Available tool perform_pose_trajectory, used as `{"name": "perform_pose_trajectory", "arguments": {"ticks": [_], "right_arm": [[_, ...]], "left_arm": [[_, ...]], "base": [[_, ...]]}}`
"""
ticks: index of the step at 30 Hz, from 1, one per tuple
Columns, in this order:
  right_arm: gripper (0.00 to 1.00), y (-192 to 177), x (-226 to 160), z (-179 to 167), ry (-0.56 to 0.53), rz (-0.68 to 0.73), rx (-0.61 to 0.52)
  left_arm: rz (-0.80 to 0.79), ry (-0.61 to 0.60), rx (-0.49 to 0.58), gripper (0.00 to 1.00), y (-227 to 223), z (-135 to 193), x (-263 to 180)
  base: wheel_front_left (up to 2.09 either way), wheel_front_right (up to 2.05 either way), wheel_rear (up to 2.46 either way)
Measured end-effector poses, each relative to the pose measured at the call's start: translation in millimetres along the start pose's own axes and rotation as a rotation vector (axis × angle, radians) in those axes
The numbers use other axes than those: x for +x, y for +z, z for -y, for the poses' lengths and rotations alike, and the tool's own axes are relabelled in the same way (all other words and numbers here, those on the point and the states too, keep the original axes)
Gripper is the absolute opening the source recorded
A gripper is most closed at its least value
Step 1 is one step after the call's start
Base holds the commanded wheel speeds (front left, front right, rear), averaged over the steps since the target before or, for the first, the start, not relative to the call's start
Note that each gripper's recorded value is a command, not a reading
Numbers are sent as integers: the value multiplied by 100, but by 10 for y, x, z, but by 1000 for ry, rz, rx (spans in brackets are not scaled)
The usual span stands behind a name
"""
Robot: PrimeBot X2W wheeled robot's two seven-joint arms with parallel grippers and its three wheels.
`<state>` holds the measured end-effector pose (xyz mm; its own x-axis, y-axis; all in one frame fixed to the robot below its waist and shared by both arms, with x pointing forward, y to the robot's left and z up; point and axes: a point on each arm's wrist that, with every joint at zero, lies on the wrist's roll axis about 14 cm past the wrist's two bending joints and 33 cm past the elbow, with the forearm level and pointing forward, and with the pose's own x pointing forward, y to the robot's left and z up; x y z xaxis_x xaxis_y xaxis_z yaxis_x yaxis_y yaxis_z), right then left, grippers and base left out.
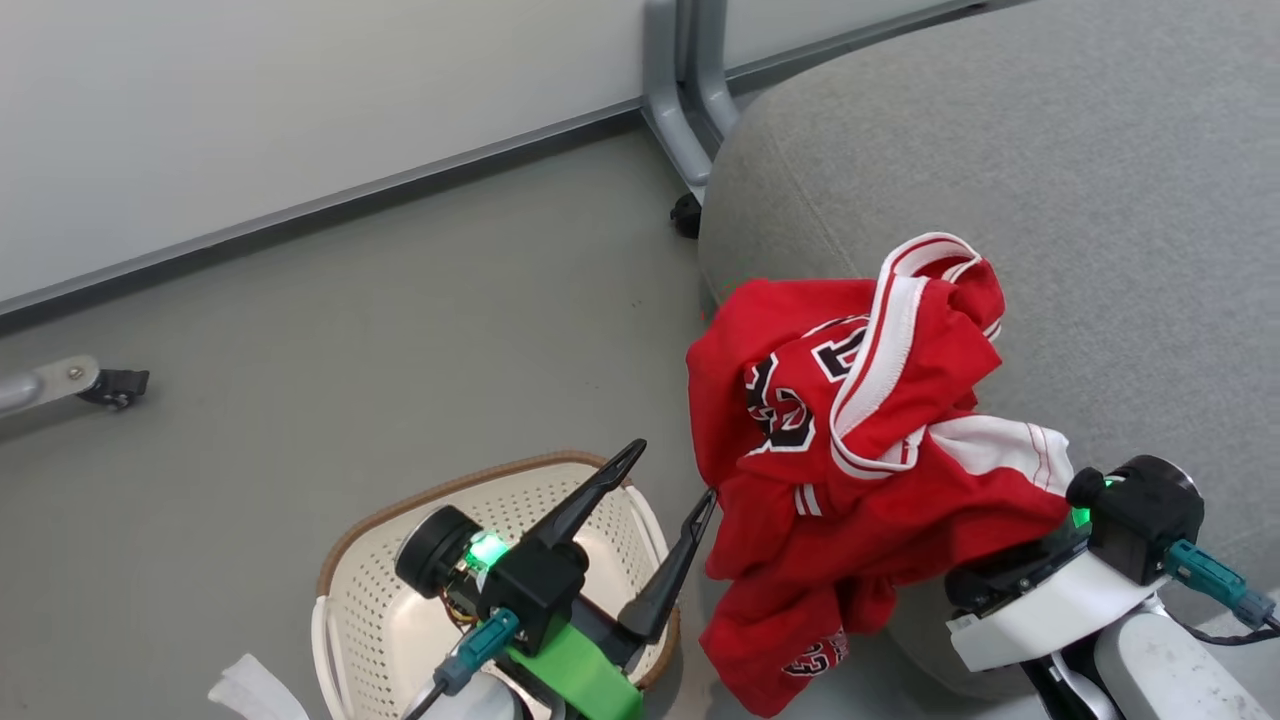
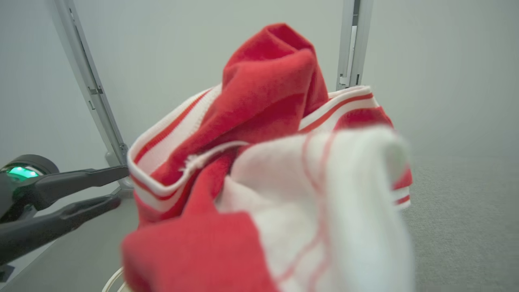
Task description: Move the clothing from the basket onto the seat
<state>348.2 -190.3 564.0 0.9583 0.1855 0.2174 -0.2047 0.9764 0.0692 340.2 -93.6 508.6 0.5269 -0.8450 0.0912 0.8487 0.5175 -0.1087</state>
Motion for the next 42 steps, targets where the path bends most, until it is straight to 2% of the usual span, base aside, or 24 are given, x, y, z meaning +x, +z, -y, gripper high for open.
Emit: {"name": "perform_pose_trajectory", "arguments": {"ticks": [11,16,20,29,34,38,42], "right_arm": [[0,-33,-348,399,-195,-33,-12],[0,122,-350,610,-264,4,-52],[0,342,-200,816,-263,41,-152],[0,1175,513,1347,-201,183,-486],[0,1381,877,1631,-201,202,-595],[0,1285,1107,1911,-229,160,-634],[0,741,1148,2312,-300,4,-608]], "left_arm": [[-39,-122,-41,100,-243,193,225],[-59,-170,-61,100,-355,249,324],[-63,-190,-61,100,-412,209,404],[-63,-211,-66,100,-562,-102,596],[-72,-203,-76,100,-708,-299,641],[-90,-179,-89,100,-866,-490,644],[-115,-147,-108,100,-1054,-660,611]], "base": [[0,0,0],[0,0,0],[0,0,0],[0,0,0],[0,0,0],[0,0,0],[0,0,0]]}}
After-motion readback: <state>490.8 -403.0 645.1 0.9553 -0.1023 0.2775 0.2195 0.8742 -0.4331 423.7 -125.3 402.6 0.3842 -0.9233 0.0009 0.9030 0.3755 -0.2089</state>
